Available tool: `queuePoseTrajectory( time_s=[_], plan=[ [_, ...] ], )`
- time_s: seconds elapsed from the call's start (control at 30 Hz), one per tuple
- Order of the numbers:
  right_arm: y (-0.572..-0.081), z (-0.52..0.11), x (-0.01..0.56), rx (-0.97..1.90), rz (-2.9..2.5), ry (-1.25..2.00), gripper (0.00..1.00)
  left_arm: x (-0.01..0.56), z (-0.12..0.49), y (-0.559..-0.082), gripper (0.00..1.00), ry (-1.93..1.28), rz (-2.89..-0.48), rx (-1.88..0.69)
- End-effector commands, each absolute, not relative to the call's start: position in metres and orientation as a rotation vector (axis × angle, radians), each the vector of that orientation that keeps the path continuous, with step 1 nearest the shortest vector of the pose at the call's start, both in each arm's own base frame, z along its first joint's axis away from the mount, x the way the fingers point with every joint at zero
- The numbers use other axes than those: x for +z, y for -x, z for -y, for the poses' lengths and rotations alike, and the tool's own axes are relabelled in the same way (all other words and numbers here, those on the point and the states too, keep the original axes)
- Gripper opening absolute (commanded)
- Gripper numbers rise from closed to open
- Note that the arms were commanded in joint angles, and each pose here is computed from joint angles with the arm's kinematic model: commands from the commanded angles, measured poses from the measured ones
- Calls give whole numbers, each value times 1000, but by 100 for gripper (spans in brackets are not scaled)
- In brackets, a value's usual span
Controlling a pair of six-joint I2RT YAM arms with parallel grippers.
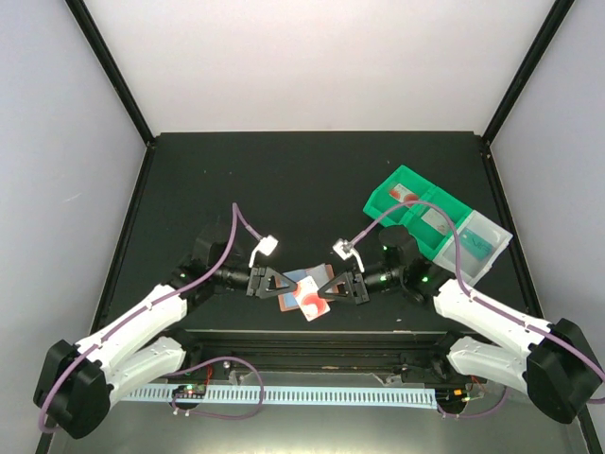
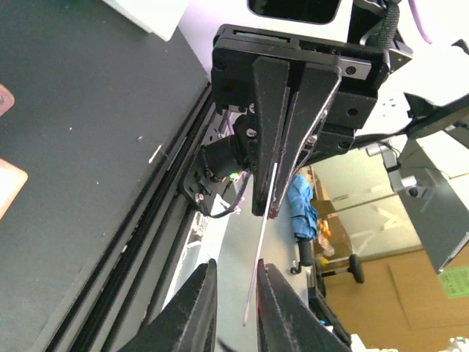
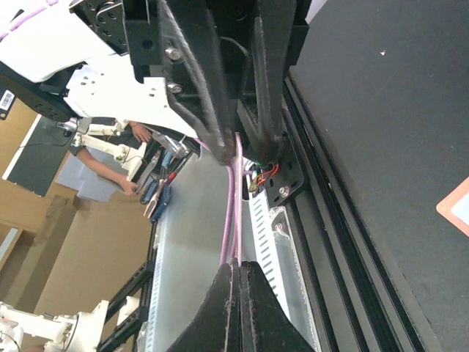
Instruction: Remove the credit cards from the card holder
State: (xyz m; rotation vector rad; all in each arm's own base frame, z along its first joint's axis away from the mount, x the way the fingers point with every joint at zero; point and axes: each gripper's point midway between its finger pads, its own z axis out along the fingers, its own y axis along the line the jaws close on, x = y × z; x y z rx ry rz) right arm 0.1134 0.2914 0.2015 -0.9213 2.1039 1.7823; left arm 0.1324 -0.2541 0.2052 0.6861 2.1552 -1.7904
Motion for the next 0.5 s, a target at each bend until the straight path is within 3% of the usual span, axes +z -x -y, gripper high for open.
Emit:
queuePoseTrajectory(
  time_s=[0.0, 0.03, 0.13, 0.47],
  plan=[
    [-112, -293, 207, 1823, -2065, 935, 1, 210, 257, -126, 9, -744, -2113, -1855],
    [-112, -293, 207, 1823, -2067, 929, 1, 210, 257, -126, 3, -743, -2112, -1854],
    [-116, -293, 205, 1802, -2078, 900, 2, 210, 257, -128, 2, -717, -2111, -1845],
    [-148, -293, 203, 1780, -2111, 523, 49, 206, 259, -160, 2, -474, -2147, -1757]
  ],
)
